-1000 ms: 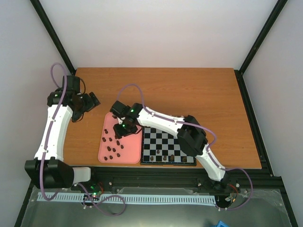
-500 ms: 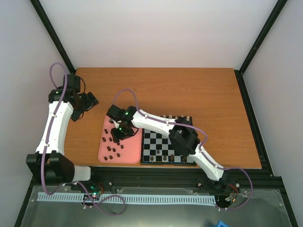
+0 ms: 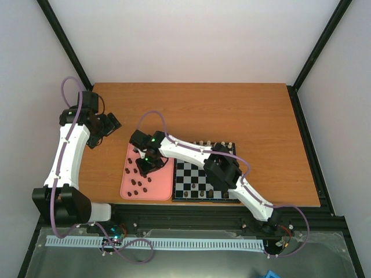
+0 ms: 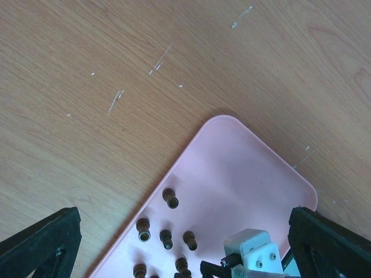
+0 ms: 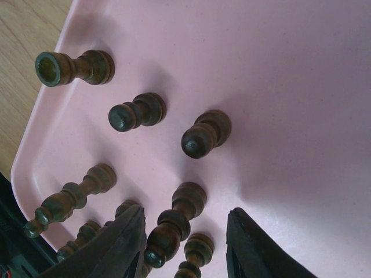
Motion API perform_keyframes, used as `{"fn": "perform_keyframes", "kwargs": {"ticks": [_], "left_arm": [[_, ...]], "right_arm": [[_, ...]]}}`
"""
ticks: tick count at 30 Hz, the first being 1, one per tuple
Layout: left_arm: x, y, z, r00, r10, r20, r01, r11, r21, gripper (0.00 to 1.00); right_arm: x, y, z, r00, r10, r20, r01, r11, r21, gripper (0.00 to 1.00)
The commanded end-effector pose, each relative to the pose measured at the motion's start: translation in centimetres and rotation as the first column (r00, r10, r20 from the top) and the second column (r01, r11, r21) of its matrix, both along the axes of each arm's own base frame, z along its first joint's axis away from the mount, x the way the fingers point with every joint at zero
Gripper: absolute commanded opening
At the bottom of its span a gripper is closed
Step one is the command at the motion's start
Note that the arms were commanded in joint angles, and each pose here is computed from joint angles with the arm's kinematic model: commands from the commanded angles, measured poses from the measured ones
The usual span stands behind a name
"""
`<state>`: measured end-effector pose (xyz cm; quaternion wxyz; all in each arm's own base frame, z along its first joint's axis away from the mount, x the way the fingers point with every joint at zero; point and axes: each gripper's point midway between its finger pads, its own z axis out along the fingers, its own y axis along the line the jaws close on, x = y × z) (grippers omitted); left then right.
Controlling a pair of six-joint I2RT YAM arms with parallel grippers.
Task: Set up the chess pieces on the board
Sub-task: Pick up the chess piece from the storage box.
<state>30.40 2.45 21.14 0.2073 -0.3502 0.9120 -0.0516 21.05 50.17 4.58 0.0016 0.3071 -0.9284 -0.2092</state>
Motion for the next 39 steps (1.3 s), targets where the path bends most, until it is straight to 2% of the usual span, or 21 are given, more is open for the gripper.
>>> {"fn": "perform_keyframes", "kwargs": {"ticks": [1, 6, 16, 24, 27, 31, 39], "left_arm": [[0.3, 0.2, 0.3, 1.000, -0.008, 0.014, 0.008, 1.000, -0.001, 1.00], [0.5, 0.1, 0.1, 1.000, -0.016, 0.008, 0.016, 1.000, -0.003, 1.00], [0.7, 0.3, -0.1, 1.000, -0.019, 0.003, 0.019, 1.000, -0.007, 1.00], [0.8, 0.1, 0.1, 1.000, -0.020, 0.011, 0.021, 1.000, -0.021, 1.00], [0.9, 0.0, 0.2, 1.000, -0.027, 0.015, 0.027, 0.999, -0.028, 1.00], [0.7, -0.2, 0.2, 0.999, -0.037, 0.014, 0.038, 0.999, -0.033, 1.00], [0.7, -1.2, 0.5, 0.997, -0.071, 0.038, 0.073, 0.994, -0.075, 1.00]], "right_arm": [[-0.4, 0.5, -0.4, 1.000, 0.013, -0.007, -0.013, 1.000, -0.005, 0.37], [-0.5, 0.4, -0.6, 1.000, 0.014, -0.014, -0.014, 1.000, -0.012, 0.27], [-0.4, 0.0, -0.3, 1.000, 0.015, -0.004, -0.016, 1.000, -0.023, 0.15], [0.9, 0.7, 3.5, 0.998, -0.005, 0.070, 0.002, 0.999, 0.037, 0.08], [1.4, 0.2, 6.3, 0.995, -0.028, 0.098, 0.022, 0.998, 0.061, 0.08], [2.7, -2.7, 10.9, 0.980, -0.098, 0.172, 0.088, 0.994, 0.062, 0.08], [2.4, -16.3, 12.7, 0.940, -0.258, 0.225, 0.288, 0.952, -0.109, 0.08]]}}
